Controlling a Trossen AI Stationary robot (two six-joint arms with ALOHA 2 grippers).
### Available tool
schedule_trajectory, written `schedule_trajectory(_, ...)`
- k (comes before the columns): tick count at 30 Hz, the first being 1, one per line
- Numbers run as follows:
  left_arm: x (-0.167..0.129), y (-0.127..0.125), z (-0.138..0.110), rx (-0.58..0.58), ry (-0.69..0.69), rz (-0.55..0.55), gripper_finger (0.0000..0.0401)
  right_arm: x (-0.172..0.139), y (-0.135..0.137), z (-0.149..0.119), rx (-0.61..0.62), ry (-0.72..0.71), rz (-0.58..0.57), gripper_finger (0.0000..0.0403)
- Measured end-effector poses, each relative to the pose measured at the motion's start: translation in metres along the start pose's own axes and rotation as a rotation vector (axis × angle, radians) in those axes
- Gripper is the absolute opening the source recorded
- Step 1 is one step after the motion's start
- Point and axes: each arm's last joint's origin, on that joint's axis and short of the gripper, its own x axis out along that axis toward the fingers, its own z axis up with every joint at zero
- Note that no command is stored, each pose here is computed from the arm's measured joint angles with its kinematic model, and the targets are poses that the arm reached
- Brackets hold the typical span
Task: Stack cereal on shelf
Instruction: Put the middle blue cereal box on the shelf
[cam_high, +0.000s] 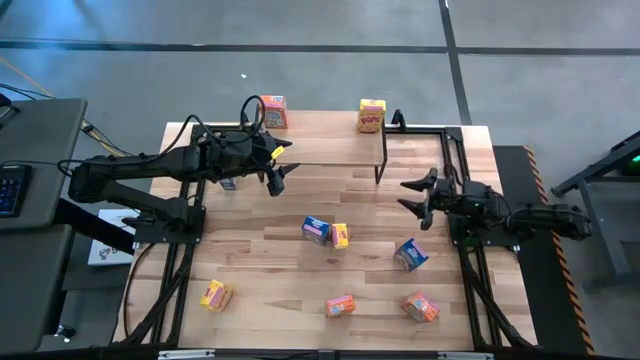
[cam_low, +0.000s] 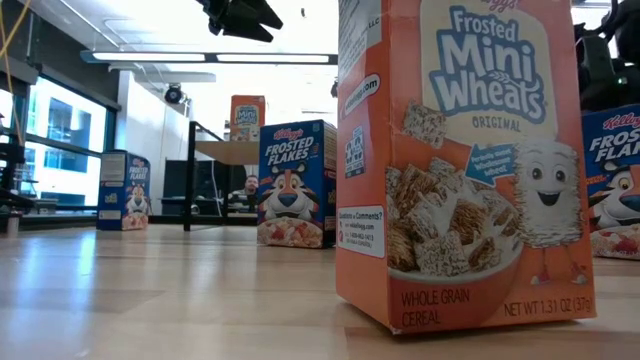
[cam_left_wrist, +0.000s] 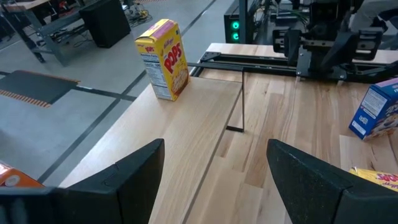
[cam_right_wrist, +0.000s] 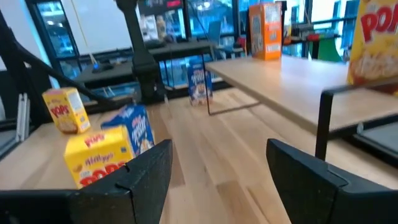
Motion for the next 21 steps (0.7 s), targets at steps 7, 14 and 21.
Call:
schedule_trajectory(7, 0.0000, -0.0001, 0.0000, 0.000, 0.000, 0.000, 0.0273, 0.0000, -0.0015, -0.0037, -0.112, 0.038, -0.036, 0.0252)
schedule_trajectory(14, 0.0000, 0.0000, 0.0000, 0.000, 0.000, 0.000, 0.0273, 0.0000, -0.0015, -0.0039, -0.115, 0.038, -0.036, 0.0252)
schedule_trajectory(21, 0.0000, -0.0001, 0.0000, 0.000, 0.000, 0.000, 0.0273, 0.0000, -0.0015, -0.0039, -0.115, 0.039, -0.036, 0.0252)
